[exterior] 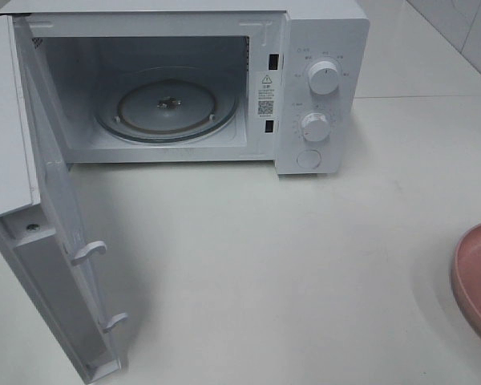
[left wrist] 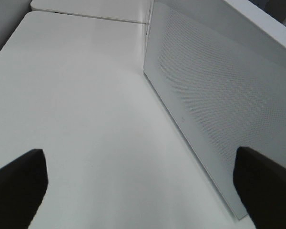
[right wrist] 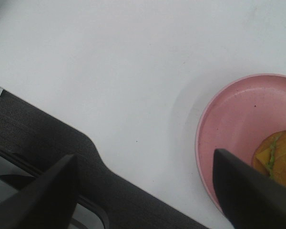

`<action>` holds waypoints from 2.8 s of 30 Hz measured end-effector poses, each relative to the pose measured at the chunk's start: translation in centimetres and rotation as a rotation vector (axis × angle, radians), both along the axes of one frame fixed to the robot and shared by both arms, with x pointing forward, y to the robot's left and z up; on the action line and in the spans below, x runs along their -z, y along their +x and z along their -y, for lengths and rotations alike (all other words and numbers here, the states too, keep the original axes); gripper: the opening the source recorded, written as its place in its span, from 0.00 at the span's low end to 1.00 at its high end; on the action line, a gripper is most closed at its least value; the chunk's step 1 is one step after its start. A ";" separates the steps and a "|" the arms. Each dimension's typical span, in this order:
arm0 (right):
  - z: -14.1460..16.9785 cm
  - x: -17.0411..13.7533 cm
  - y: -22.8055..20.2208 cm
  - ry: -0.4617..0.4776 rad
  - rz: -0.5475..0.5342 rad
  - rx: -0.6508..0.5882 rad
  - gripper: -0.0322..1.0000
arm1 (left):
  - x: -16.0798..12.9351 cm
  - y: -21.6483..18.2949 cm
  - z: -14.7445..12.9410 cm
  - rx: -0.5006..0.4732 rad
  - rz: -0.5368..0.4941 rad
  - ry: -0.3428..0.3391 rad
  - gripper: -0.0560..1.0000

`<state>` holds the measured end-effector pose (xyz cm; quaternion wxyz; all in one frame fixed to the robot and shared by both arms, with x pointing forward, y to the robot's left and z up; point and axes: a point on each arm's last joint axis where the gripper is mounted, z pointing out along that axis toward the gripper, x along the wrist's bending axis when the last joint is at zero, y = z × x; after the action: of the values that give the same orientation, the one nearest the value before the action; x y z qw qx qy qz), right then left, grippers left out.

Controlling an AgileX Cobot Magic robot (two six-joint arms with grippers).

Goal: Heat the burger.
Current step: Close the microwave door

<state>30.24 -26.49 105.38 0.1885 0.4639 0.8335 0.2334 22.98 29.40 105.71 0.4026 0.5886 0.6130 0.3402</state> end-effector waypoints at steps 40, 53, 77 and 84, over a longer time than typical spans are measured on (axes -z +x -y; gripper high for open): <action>4.8 0.3 -6.7 0.192 0.457 0.492 0.74 | 0.0 0.0 0.0 0.000 0.000 0.000 0.98; 4.5 0.3 -6.9 0.165 0.464 0.476 0.74 | 0.0 0.0 0.0 0.000 0.000 0.000 0.98; 4.5 0.3 -6.9 0.164 0.464 0.476 0.74 | 0.0 0.0 0.0 0.000 0.000 0.000 0.98; 4.5 0.3 -6.9 0.164 0.464 0.476 0.74 | 0.0 0.0 0.0 0.000 0.000 0.000 0.98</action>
<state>23.38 -30.97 105.06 0.3844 0.5935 0.6152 0.3487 22.98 29.40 105.71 0.4026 0.5886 0.6130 0.3402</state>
